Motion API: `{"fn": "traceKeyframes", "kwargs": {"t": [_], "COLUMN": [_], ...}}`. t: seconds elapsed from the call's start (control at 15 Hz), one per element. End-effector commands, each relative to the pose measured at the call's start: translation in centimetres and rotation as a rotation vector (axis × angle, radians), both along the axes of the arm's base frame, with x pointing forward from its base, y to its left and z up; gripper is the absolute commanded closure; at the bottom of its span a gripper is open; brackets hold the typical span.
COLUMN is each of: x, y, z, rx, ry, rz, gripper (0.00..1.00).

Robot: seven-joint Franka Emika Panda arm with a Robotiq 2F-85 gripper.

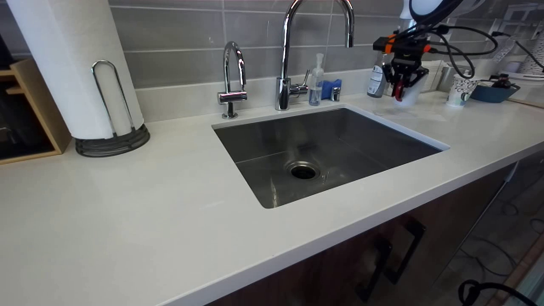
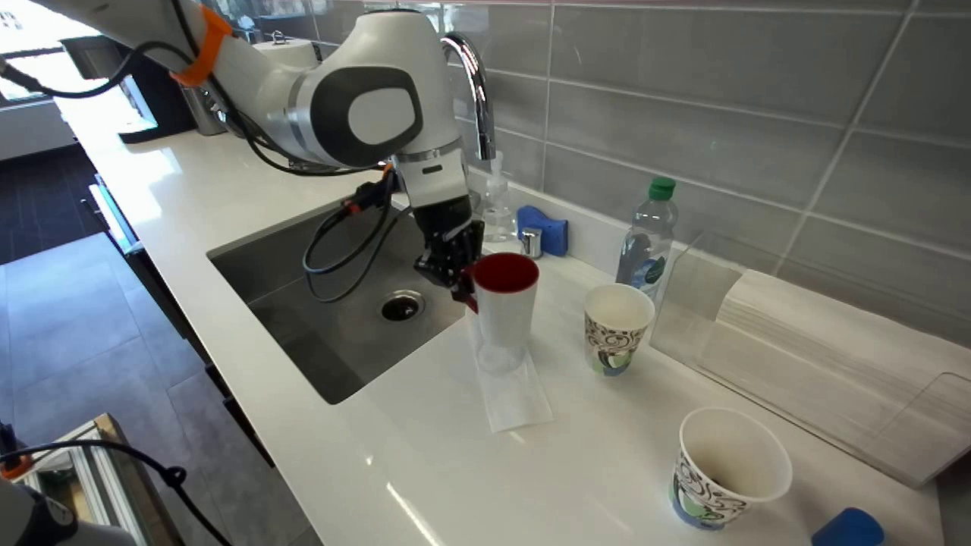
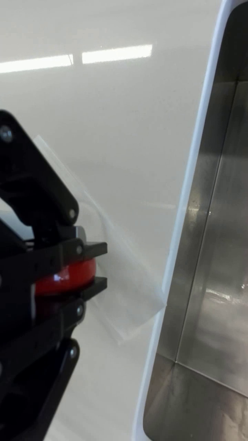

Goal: Put the mug cup in the sink

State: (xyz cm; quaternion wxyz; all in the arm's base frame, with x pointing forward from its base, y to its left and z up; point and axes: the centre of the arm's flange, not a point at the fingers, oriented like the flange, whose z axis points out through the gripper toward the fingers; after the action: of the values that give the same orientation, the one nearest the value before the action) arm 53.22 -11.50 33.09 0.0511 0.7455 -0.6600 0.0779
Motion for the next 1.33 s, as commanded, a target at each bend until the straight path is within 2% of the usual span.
{"fn": "traceKeyframes", "kwargs": {"t": [0.0,0.33,0.53,0.87,0.93,1.0,1.27], "x": [-1.9,-7.2,-11.0,-13.8,-11.8,-12.2,-12.2], "y": [0.9,4.6,6.7,10.1,8.8,9.2,8.9], "z": [2.6,3.6,4.2,5.1,3.2,3.4,2.5], "rx": [0.016,0.078,0.081,0.063,0.053,0.050,0.056], "ry": [-0.027,0.029,0.057,0.106,0.124,0.124,0.143], "rz": [0.051,0.331,0.503,0.784,0.690,0.705,0.694], "gripper": [0.95,0.95,0.95,0.95,0.95,0.80,0.80]}}
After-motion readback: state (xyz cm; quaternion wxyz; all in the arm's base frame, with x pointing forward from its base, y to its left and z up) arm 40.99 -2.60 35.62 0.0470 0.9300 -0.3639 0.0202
